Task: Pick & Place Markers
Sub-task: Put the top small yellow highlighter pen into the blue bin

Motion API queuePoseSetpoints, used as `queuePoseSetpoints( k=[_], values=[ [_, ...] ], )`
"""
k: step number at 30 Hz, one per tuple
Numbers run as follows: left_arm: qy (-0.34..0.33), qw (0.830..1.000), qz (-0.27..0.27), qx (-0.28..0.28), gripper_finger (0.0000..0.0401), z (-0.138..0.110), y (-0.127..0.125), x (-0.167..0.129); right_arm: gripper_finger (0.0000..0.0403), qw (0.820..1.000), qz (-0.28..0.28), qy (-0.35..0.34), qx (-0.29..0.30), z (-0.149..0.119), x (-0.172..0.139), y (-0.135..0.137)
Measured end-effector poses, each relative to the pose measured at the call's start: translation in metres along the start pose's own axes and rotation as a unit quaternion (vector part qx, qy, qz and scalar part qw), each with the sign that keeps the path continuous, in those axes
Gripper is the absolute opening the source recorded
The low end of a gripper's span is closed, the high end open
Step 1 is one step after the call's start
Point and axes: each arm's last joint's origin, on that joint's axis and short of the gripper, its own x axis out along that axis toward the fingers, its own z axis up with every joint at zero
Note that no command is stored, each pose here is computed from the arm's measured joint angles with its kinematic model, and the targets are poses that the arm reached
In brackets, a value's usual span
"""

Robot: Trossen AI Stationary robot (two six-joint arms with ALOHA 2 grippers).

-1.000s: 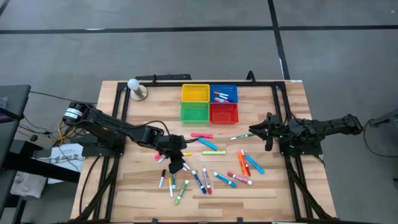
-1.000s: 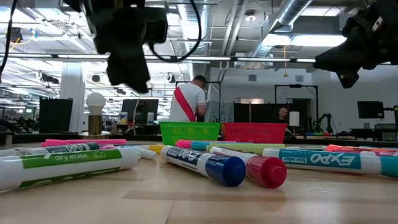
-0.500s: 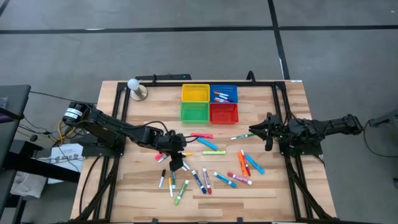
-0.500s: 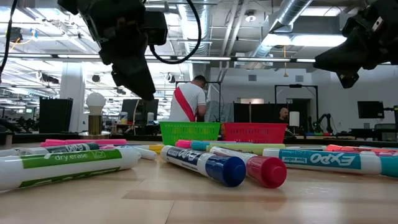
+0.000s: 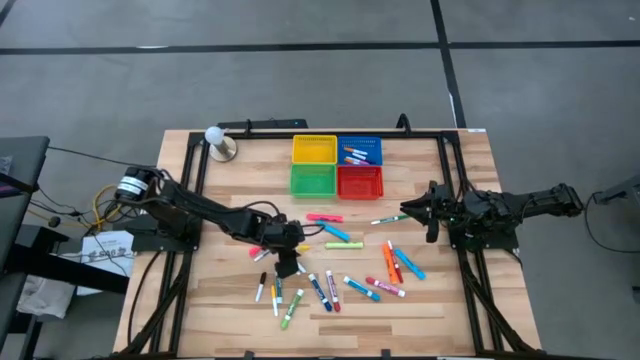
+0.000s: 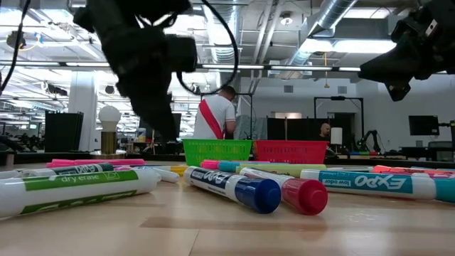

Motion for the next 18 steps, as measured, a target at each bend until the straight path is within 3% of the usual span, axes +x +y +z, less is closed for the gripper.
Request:
queuePoseSetpoints(
  k=[11,18],
  values=[
    [0.045,0.999,0.022,0.004,0.0161,-0.012,0.003,0.032,0.0066,1.000,-0.002,0.005,-0.002,-0.001,0.000,0.000],
    [0.037,0.999,0.028,0.005,0.0161,-0.012,0.002,0.042,0.0066,1.000,-0.002,0.005,-0.002,-0.001,0.000,0.000]
  ],
)
